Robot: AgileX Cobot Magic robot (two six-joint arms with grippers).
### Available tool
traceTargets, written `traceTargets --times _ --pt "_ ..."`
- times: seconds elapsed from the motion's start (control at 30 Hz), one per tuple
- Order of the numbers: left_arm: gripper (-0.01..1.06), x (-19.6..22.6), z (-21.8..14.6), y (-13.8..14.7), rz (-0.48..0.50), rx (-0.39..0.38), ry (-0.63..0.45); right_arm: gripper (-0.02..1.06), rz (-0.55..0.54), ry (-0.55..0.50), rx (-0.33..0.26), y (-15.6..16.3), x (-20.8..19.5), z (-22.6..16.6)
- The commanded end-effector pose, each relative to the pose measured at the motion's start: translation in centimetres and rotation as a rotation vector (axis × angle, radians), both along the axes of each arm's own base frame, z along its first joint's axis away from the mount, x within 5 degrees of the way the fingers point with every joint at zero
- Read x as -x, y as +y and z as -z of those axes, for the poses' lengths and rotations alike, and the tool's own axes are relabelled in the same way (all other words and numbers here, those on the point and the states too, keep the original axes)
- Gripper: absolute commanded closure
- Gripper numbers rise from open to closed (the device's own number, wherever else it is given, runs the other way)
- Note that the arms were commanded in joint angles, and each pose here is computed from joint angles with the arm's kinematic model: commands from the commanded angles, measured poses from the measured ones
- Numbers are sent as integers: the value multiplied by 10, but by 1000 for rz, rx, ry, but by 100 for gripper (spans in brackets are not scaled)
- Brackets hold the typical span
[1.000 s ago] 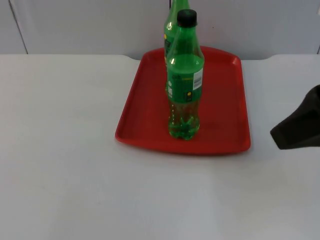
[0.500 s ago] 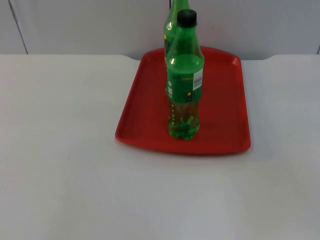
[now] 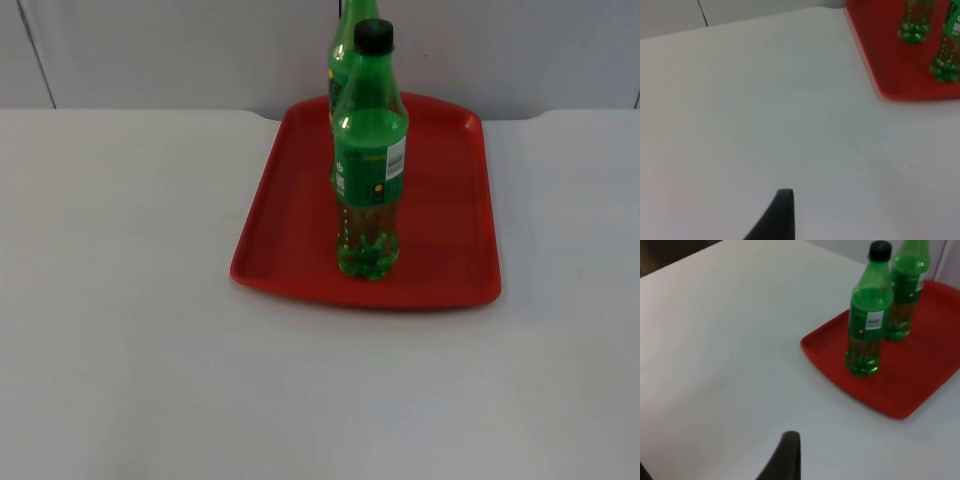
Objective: Place the bottle upright on the tray.
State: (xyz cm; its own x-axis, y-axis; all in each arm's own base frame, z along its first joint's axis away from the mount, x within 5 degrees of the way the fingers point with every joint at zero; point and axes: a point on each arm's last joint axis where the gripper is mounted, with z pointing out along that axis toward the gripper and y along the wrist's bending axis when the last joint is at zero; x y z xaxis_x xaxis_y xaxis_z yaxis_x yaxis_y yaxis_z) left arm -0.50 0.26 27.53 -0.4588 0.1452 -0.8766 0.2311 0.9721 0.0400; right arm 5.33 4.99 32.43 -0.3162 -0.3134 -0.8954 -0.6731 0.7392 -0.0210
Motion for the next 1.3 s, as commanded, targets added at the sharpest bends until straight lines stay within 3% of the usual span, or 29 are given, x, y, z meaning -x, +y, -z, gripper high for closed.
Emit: traceTargets --times 0.0,0.2,0.57,0.8,1.13,1.27 --pt "0 -1 0 0 4 1 -10 17 27 -14 0 -9 10 0" --pt "0 -1 0 0 4 1 -10 17 93 -64 0 -29 32 2" --pt "0 -1 0 0 4 1 -10 17 139 -137 -89 -53 67 10" --pt "0 -1 0 0 4 1 -10 17 222 -29 -43 -55 60 34" --pt "0 -1 0 0 4 1 -10 17 234 -11 -19 -57 59 38" --pt "0 -1 0 0 4 1 -10 17 305 24 -16 -60 56 44"
